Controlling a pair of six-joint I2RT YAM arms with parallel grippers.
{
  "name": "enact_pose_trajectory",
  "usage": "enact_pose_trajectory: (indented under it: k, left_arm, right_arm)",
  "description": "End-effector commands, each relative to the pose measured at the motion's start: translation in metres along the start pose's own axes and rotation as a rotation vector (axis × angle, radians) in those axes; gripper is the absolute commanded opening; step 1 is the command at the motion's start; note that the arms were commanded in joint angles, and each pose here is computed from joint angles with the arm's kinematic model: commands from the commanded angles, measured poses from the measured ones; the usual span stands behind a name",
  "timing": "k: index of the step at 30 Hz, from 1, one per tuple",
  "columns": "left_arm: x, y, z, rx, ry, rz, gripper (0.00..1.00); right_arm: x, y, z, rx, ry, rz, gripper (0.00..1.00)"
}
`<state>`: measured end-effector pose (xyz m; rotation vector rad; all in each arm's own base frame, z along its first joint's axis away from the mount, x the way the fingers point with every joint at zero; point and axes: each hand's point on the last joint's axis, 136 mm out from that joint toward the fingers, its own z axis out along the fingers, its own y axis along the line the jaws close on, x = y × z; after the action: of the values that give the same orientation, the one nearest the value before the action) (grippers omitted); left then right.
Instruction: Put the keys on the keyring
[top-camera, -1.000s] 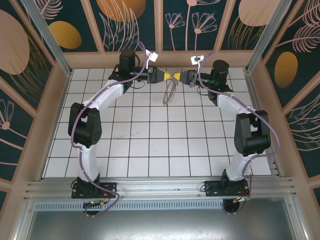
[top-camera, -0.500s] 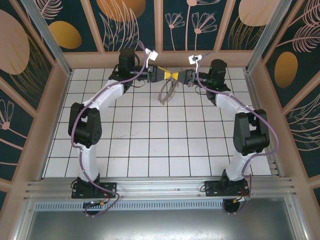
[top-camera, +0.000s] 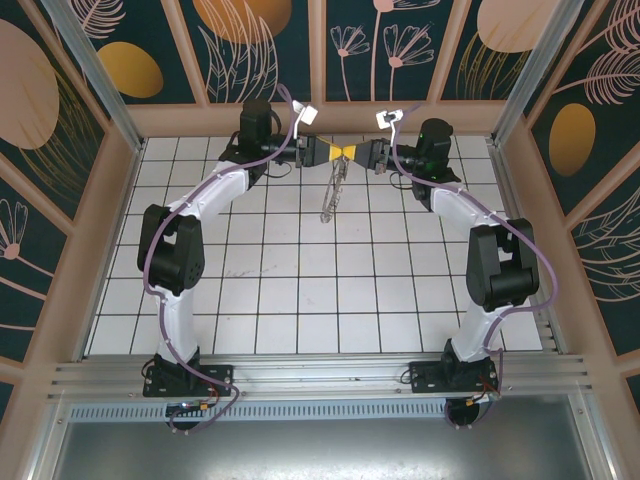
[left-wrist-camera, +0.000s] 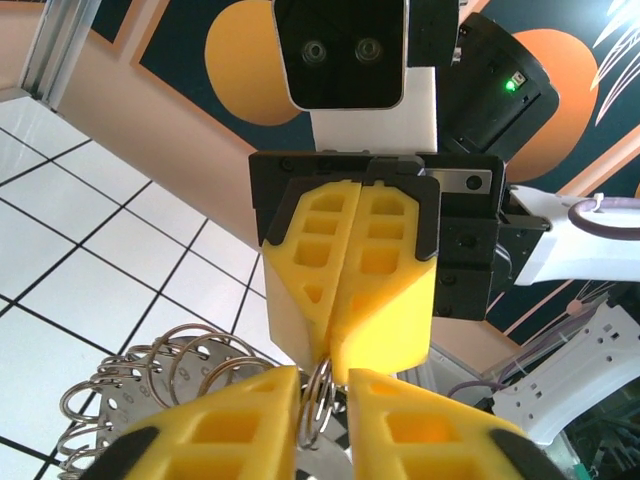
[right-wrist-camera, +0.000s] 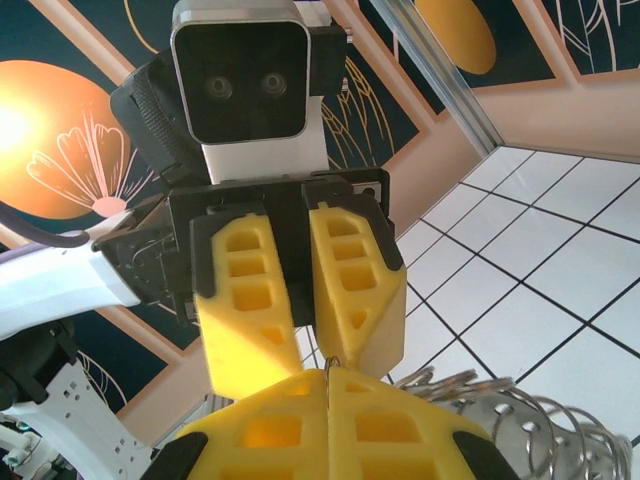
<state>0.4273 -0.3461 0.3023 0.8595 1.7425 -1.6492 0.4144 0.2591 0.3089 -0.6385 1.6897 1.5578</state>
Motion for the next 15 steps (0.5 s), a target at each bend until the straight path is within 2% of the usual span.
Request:
enact_pose_trajectory:
  k: [1, 4, 6, 11, 13, 15]
  left_arm:
    - [0.003, -0.003, 0.003, 0.034, 0.008, 0.025, 0.14]
    - [0.002, -0.005, 0.004, 0.038, 0.005, 0.032, 0.08]
    - [0.001, -0.007, 0.006, 0.042, 0.002, 0.037, 0.01]
    - [-0.002, -0.016, 0.007, 0.041, -0.028, 0.057, 0.0]
    - [-0.005, -0.021, 0.004, 0.041, -0.056, 0.069, 0.0]
    - [-0.008, -0.026, 0.002, 0.047, -0.081, 0.075, 0.0]
  right_arm:
    - [-0.016, 0.018, 0.003, -0.043, -0.014, -0.085, 0.0]
    - [-0.016, 0.018, 0.003, -0.044, -0.013, -0.085, 0.0]
    - [-0.014, 0.019, 0.004, -0.047, -0.009, -0.083, 0.0]
    - [-0.013, 0.022, 0.003, -0.046, -0.012, -0.085, 0.01]
    - [-0.013, 0.023, 0.002, -0.035, -0.021, -0.09, 0.19]
    - [-0.012, 0.024, 0.0, -0.027, -0.026, -0.093, 0.32]
